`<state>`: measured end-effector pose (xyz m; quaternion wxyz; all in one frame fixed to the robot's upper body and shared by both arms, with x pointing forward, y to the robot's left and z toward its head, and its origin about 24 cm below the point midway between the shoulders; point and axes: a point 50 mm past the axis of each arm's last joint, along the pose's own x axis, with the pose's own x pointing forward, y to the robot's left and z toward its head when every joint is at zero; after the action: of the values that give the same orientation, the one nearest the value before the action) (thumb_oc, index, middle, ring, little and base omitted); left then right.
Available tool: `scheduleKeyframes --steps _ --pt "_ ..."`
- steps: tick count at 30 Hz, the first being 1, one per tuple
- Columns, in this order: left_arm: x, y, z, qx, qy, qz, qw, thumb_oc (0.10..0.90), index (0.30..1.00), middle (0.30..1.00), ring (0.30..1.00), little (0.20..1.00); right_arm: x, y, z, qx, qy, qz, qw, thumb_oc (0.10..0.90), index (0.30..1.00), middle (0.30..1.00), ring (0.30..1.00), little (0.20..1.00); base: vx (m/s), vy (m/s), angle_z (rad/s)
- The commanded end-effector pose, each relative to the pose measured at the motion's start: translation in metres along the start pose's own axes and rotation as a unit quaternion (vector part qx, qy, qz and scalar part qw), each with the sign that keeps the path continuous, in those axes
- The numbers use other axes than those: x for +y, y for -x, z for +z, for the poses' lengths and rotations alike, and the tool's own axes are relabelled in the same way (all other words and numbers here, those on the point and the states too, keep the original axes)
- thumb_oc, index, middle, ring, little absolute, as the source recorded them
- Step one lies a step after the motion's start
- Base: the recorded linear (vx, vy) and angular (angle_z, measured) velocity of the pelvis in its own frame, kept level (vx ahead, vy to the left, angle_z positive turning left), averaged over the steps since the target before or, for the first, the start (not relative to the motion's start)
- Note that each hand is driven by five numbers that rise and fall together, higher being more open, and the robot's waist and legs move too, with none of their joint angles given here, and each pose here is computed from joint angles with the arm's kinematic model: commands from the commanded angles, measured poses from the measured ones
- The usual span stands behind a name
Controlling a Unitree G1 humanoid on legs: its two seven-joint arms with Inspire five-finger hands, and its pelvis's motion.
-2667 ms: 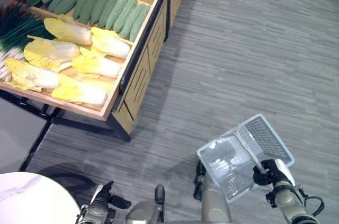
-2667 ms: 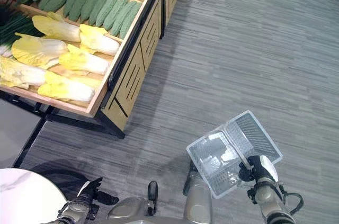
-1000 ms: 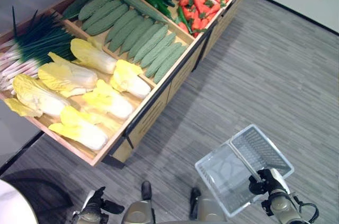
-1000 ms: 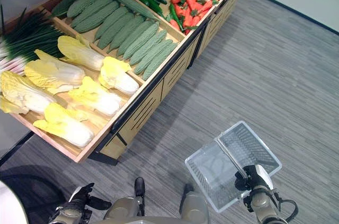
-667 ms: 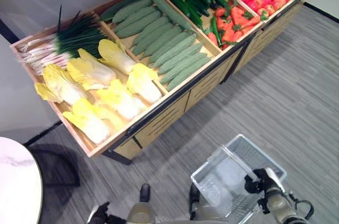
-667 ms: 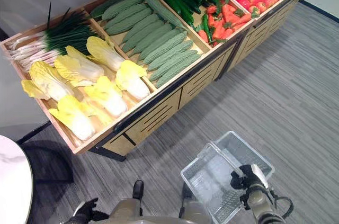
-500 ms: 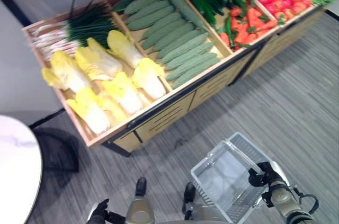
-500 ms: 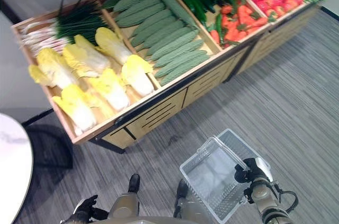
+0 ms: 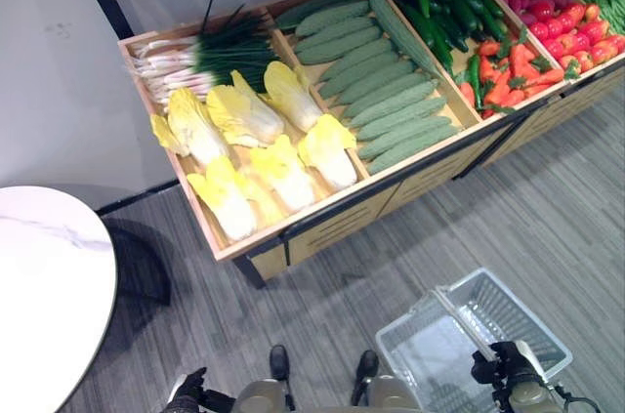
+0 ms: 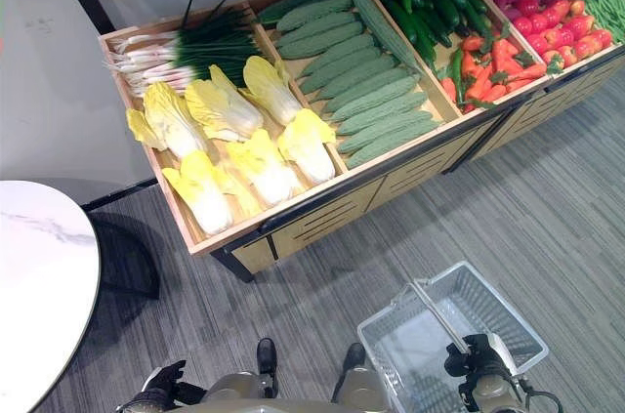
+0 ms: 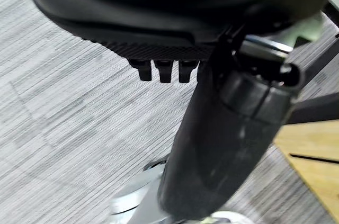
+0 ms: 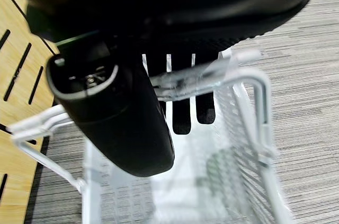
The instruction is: Get the vegetables into the basket
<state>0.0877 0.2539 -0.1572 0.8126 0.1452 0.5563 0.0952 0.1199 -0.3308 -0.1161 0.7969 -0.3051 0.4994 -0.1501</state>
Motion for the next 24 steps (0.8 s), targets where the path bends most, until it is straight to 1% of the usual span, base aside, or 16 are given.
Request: scheduleKeyframes --steps 1,7,12,14,16,19,20,21,22,23,24 --pt "0.017 -0.002 0.005 -0.007 0.039 0.035 0.999 0.9 1.0 1.0 1.0 1.0 -0.034 -0.005 0.006 -0.013 -0.026 -0.058 0.998 0.4 0.3 0.3 0.3 0.3 0.09 -0.015 0.38" --pt "0.033 -0.003 0.014 -0.017 0.059 0.067 0.996 0.9 1.0 1.0 1.0 1.0 -0.03 -0.001 -0.013 0.024 -0.041 -0.061 0.997 0.4 0.3 0.3 0.3 0.3 0.1 -0.093 0.44" --pt "0.053 0.0 0.002 0.006 0.091 0.123 0.988 0.9 1.0 1.0 1.0 1.0 -0.017 0.005 -0.036 0.068 -0.039 -0.045 0.996 0.4 0.3 0.3 0.3 0.3 0.09 -0.205 0.48" --pt "0.053 0.0 -0.002 0.015 0.094 0.127 0.987 0.9 1.0 1.0 1.0 1.0 -0.015 0.005 -0.038 0.069 -0.037 -0.043 0.996 0.4 0.3 0.3 0.3 0.3 0.05 -0.089 0.0" --pt "0.055 0.001 -0.007 0.024 0.116 0.142 0.983 0.9 1.0 1.0 1.0 1.0 -0.013 0.007 -0.044 0.079 -0.034 -0.041 0.995 0.4 0.3 0.3 0.3 0.3 0.07 -0.121 -0.01" --pt "0.067 0.005 -0.015 0.043 0.22 0.209 0.952 0.9 1.0 1.0 1.0 1.0 -0.009 0.01 -0.05 0.089 -0.028 -0.039 0.995 0.4 0.3 0.3 0.3 0.3 0.06 -0.076 0.04" --pt "0.067 0.005 -0.015 0.043 0.22 0.209 0.952 0.9 1.0 1.0 1.0 1.0 -0.009 0.01 -0.05 0.089 -0.028 -0.039 0.995 0.4 0.3 0.3 0.3 0.3 0.04 -0.027 -0.01" --pt "0.075 0.006 -0.016 0.046 0.26 0.24 0.934 0.9 1.0 1.0 1.0 1.0 -0.008 0.01 -0.051 0.09 -0.026 -0.04 0.995 0.4 0.3 0.3 0.3 0.3 0.06 -0.025 -0.05" --pt "0.099 0.01 -0.007 0.03 0.315 0.316 0.894 0.9 1.0 1.0 1.0 1.0 -0.005 0.012 -0.053 0.091 -0.019 -0.042 0.995 0.4 0.3 0.3 0.3 0.3 0.07 -0.03 -0.05" --pt "0.11 0.013 0.0 0.014 0.333 0.349 0.876 0.9 1.0 1.0 1.0 1.0 -0.005 0.012 -0.054 0.091 -0.013 -0.043 0.995 0.4 0.3 0.3 0.3 0.3 0.05 -0.02 -0.05" --pt "0.11 0.013 0.0 0.015 0.333 0.35 0.875 0.9 1.0 1.0 1.0 1.0 -0.005 0.012 -0.054 0.091 -0.013 -0.043 0.995 0.4 0.3 0.3 0.3 0.3 0.0 0.0 0.0"
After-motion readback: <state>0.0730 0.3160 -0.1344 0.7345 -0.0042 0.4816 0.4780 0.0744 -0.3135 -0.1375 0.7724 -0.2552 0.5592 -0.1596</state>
